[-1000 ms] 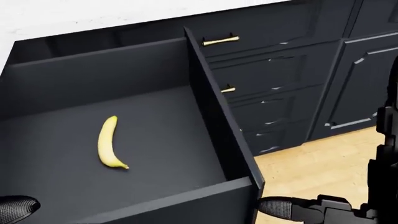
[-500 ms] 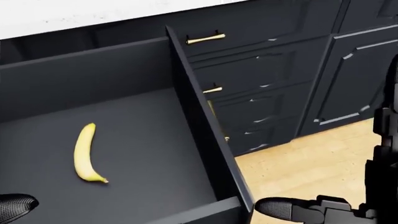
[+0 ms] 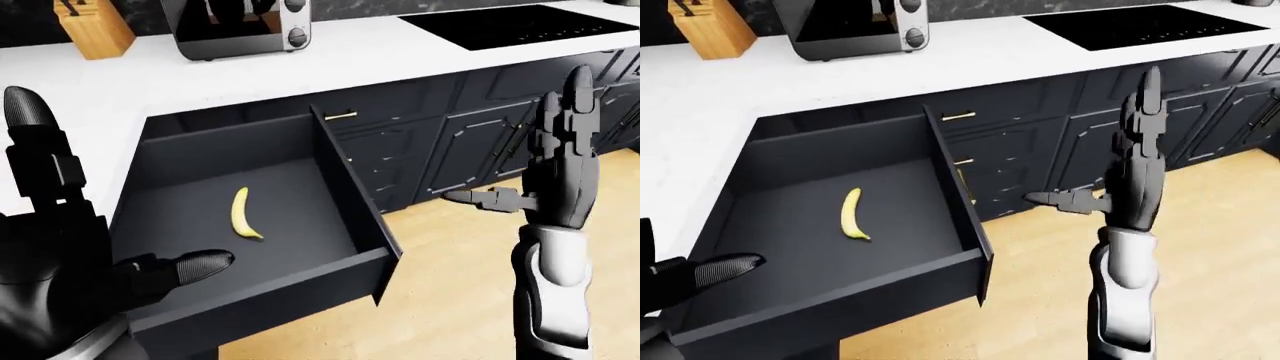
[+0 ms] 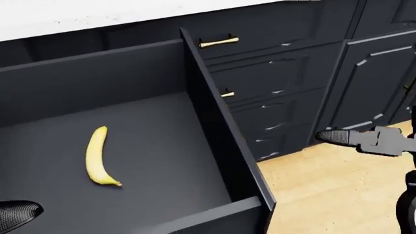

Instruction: Close the right drawer.

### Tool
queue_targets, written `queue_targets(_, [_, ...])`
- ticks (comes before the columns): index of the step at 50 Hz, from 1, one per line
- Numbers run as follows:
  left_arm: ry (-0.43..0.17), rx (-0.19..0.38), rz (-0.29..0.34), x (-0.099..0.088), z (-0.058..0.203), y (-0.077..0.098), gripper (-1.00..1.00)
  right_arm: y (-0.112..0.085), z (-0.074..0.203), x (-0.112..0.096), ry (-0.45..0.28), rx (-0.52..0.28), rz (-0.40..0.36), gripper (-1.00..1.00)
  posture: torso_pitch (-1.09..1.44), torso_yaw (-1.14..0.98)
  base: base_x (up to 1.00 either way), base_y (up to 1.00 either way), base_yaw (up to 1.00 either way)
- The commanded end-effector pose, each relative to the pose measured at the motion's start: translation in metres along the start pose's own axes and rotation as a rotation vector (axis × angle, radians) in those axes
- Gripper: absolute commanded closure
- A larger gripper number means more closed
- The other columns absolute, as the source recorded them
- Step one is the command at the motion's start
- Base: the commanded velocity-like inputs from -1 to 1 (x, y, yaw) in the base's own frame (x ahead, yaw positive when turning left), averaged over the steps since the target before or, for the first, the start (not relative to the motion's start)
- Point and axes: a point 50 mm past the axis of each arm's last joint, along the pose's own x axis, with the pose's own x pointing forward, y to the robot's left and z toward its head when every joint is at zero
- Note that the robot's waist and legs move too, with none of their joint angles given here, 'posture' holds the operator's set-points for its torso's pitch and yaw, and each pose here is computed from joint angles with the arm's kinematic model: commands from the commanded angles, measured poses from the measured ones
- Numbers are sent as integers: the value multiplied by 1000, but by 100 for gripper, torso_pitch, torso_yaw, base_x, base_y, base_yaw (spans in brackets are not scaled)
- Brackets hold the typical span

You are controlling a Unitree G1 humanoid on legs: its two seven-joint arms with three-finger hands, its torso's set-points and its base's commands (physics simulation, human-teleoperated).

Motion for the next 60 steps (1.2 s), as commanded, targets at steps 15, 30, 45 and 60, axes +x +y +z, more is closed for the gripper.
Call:
queue_targets(15, [-60, -5, -8, 2, 10, 1, -100, 19, -109, 27, 203, 28, 31, -100, 0, 0, 0, 0, 0])
queue_targets(30, [-55, -4, -8, 3, 10, 0, -100, 62, -141, 4, 412, -4, 247, -100, 0, 0, 0, 0, 0])
queue_targets(45, [-54, -5, -7, 4, 9, 0, -100, 111, -138, -10, 419, -62, 493, -100, 0, 0, 0, 0, 0])
queue_targets(60, [-51, -5, -7, 5, 9, 0, -100, 135, -134, -21, 396, -40, 645, -100, 0, 0, 0, 0, 0])
